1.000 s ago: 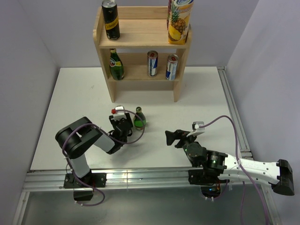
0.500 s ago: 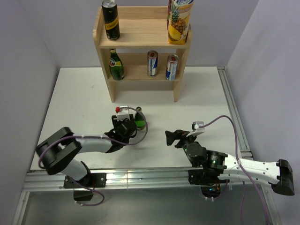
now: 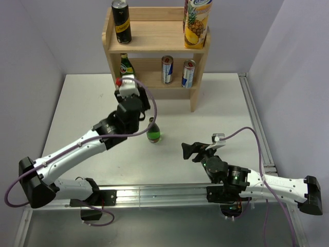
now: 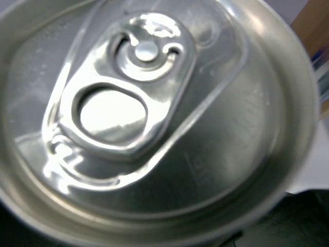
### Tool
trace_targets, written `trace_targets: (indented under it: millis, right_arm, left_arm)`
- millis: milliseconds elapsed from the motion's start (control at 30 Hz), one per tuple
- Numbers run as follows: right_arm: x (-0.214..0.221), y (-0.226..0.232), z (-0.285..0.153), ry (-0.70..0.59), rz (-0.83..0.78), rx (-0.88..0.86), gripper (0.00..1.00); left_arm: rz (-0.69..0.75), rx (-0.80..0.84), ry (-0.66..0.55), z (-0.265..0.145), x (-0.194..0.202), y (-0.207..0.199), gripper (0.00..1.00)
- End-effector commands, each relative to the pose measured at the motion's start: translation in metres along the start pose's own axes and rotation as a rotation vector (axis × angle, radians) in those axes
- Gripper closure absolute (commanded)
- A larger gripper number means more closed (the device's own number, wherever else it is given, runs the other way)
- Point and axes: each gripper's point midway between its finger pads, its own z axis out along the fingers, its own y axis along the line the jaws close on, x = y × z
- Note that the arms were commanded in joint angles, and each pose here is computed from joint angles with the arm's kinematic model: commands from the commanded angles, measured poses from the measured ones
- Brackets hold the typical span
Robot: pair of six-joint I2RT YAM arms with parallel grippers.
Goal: Place and organize the beverage onto the shelf
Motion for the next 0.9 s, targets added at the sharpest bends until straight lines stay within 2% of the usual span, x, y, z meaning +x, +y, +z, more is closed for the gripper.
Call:
trace_targets:
  millis: [0,200,233,300,367,400,433,600,867]
  right_arm:
    - [-0.013,0.006,0.000,-0.033,0.026,0.001,0.06]
    - [-0.015,0.002,0.000,-0.048,0.029,0.017,0.07]
    - [-0.015,0.000,-0.001,-0.050,0.034,0.020,0.07]
    - [-0.016,-0.003,-0.001,-0.059,0.042,0.026,0.07]
    - [-0.020,-0.004,-0.004,-0.076,0.070,0.020,0.07]
    - [-0.021,-0.005,-0.004,-0.080,0.077,0.018,0.07]
    - [-0.022,-0.005,-0.004,-0.081,0.080,0.015,0.07]
    - [-0.019,-0.008,-0.005,-0.077,0.069,0.020,0.07]
    - [-0.019,-0.008,-0.005,-0.077,0.067,0.019,0.07]
  left_arm:
    - [0.011,0.038,-0.119,-0.004,-0.088,-0.024,1.00]
    - [0.020,0.059,-0.196,0.011,-0.164,-0.050,1.00]
    - [0.001,0.050,-0.225,0.010,-0.186,-0.047,1.00]
    - [0.034,0.039,-0.236,0.020,-0.193,-0.053,1.00]
    - [0.019,0.031,-0.289,0.024,-0.221,-0.054,1.00]
    - [0.040,0.025,-0.282,0.032,-0.216,-0.055,1.00]
    - [0.024,0.025,-0.310,0.030,-0.232,-0.055,1.00]
    - [0.079,-0.012,-0.350,0.053,-0.247,-0.064,1.00]
    - [0.058,-0.035,-0.443,0.063,-0.276,-0.070,1.00]
